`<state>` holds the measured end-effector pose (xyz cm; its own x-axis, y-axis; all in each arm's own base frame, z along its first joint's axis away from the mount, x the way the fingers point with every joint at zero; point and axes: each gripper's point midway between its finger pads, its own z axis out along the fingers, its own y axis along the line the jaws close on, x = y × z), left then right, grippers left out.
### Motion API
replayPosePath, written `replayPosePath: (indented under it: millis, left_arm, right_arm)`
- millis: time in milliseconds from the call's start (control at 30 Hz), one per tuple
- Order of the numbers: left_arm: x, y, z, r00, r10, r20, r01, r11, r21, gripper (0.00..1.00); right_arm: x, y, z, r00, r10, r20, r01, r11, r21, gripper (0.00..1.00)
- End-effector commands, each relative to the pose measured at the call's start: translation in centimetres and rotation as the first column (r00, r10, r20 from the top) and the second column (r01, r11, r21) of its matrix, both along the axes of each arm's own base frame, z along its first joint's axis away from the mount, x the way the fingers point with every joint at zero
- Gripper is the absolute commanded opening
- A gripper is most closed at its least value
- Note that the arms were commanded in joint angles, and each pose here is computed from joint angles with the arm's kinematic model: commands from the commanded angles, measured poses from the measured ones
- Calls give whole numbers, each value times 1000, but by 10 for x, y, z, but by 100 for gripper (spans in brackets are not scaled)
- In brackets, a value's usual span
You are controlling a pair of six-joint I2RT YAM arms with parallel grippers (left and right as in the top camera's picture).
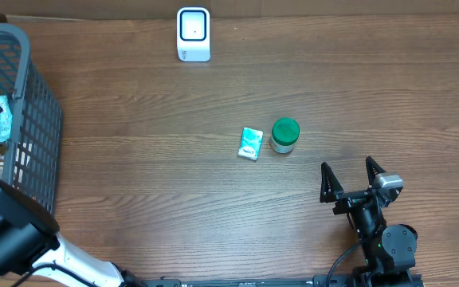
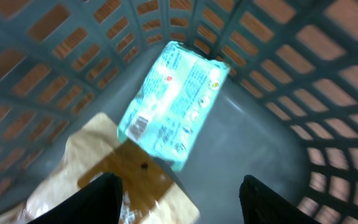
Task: Scan the item barcode
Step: 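Reach the left gripper into the basket to the large mint-green bag, then grasp the large mint-green bag and carry it to the scanner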
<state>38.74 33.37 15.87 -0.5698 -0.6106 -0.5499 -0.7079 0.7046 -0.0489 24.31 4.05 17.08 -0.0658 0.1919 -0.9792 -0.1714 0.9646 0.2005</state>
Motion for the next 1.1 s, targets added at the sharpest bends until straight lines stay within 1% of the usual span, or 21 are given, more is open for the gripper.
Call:
replayPosePath:
  millis: [0,300,467,533,600,667,700,733,767,933,1067]
  left_arm:
    - [4,13,-32,994,-76,-84,80,996,49,63]
    - [20,19,-99,964,-198,-175,208,977,41,64]
    - [22,13,-129,954,-216,-208,221,975,2,63]
    - [21,12,-137,951,-217,-220,220,975,-8,61]
    - [18,12,-145,947,-216,-236,217,976,-20,53]
    - [16,11,-148,945,-215,-247,215,976,-28,41]
    - [15,10,-149,944,-215,-251,214,976,-30,30]
    - [14,10,-149,943,-215,-253,214,976,-33,15]
    - [14,9,-149,943,-215,-254,213,976,-35,4]
    - [15,10,-135,958,-176,-228,174,984,-29,4]
    - [22,16,-80,981,-132,-141,139,989,43,4]
  right_arm:
    - [0,-2,-1,1000,-8,9,8,1000,0,100]
    - [0,-2,-1,1000,-8,9,8,1000,0,100]
    - [0,-2,-1,1000,-8,9,8,1000,0,100]
    - [0,-2,-1,1000,-8,9,8,1000,0,100]
    - [0,-2,-1,1000,-8,9,8,1000,0,100]
    - [0,-2,-1,1000,-8,9,8,1000,0,100]
    - [0,-2,-1,1000,-8,9,8,1000,0,100]
    - [0,-2,-1,1000,-8,9,8,1000,0,100]
    - [0,-2,-1,1000,-8,9,8,1000,0,100]
    - [0,-2,-1,1000,-8,9,8,1000,0,100]
    - [0,-2,-1,1000,-8,9,8,1000,0,100]
